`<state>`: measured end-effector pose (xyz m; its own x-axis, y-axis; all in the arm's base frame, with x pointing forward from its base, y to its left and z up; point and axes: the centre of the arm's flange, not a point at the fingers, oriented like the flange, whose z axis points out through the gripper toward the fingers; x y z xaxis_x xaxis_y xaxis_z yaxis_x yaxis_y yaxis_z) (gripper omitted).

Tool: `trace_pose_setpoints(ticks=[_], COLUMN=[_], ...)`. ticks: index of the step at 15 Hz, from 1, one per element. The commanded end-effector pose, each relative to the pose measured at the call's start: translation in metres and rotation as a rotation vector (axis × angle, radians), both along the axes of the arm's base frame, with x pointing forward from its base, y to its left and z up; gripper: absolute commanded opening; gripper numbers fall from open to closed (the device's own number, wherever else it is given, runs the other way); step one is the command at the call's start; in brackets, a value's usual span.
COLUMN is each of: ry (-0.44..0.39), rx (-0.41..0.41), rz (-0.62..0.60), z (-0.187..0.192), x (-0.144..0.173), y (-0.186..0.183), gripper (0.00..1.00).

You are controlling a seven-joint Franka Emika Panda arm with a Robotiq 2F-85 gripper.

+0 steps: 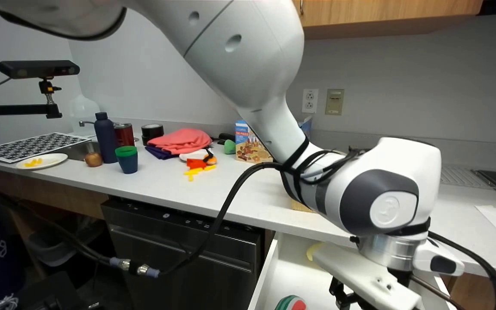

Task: Open the drawer, remove the pineapple and watermelon plush toy from the drawer and put them in the basket then close the drawer

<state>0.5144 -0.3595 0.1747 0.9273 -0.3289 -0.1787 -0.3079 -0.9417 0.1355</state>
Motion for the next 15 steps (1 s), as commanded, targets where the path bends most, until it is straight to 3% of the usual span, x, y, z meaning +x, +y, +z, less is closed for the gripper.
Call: trace_pose_setpoints(ticks=[1,7,11,15], ry=[-0.007,-0.026,-0.019,0.003], rx=[0.014,0.027,0.061,0.152], rz=[0.006,0.015,0.093,0.23], z=[-0.011,-0.018,-0.007,-0.01], x=[-0.003,0.001,-0.006,-0.005], y=[-0.003,-0.001,0.015,0.037], gripper=[1.0,1.0,1.0,1.0])
